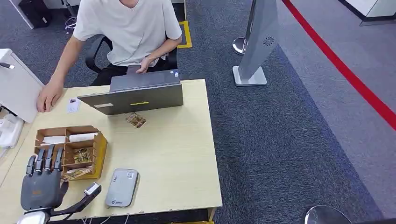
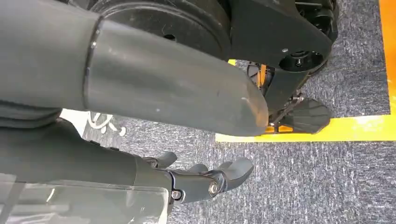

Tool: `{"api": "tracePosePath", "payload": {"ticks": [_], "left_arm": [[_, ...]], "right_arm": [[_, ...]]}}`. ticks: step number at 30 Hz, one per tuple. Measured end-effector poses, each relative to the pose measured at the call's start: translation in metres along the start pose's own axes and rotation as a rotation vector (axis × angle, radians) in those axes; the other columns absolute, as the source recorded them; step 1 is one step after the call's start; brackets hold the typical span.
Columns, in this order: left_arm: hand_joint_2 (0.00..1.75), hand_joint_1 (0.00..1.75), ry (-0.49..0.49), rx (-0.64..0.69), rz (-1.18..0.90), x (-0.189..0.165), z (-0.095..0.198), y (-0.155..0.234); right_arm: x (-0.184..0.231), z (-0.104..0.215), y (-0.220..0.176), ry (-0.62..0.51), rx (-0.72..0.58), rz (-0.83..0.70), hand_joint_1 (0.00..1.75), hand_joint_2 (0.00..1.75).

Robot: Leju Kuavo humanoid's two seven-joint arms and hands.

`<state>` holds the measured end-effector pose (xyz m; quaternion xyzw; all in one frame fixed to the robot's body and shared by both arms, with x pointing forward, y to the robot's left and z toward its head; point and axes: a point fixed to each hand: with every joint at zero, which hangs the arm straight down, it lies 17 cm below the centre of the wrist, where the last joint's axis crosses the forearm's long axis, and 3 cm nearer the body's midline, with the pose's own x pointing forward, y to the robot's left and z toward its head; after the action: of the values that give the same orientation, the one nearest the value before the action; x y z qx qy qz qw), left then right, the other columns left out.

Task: Pass the card to the sensor for recognition and then transmit it.

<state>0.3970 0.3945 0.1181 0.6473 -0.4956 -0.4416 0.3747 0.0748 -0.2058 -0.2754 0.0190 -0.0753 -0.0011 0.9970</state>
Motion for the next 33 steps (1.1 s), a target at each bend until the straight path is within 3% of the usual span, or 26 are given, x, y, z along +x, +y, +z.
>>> {"api": "tracePosePath", "payload": {"ticks": [33], "left_arm": [[1.75, 0.0, 0.043, 0.02, -0.006, -0.013, 0.004, -0.006]], "right_arm": [[0.0, 0.0, 0.0, -0.001, 0.002, 0.012, 0.0, 0.0]]}}
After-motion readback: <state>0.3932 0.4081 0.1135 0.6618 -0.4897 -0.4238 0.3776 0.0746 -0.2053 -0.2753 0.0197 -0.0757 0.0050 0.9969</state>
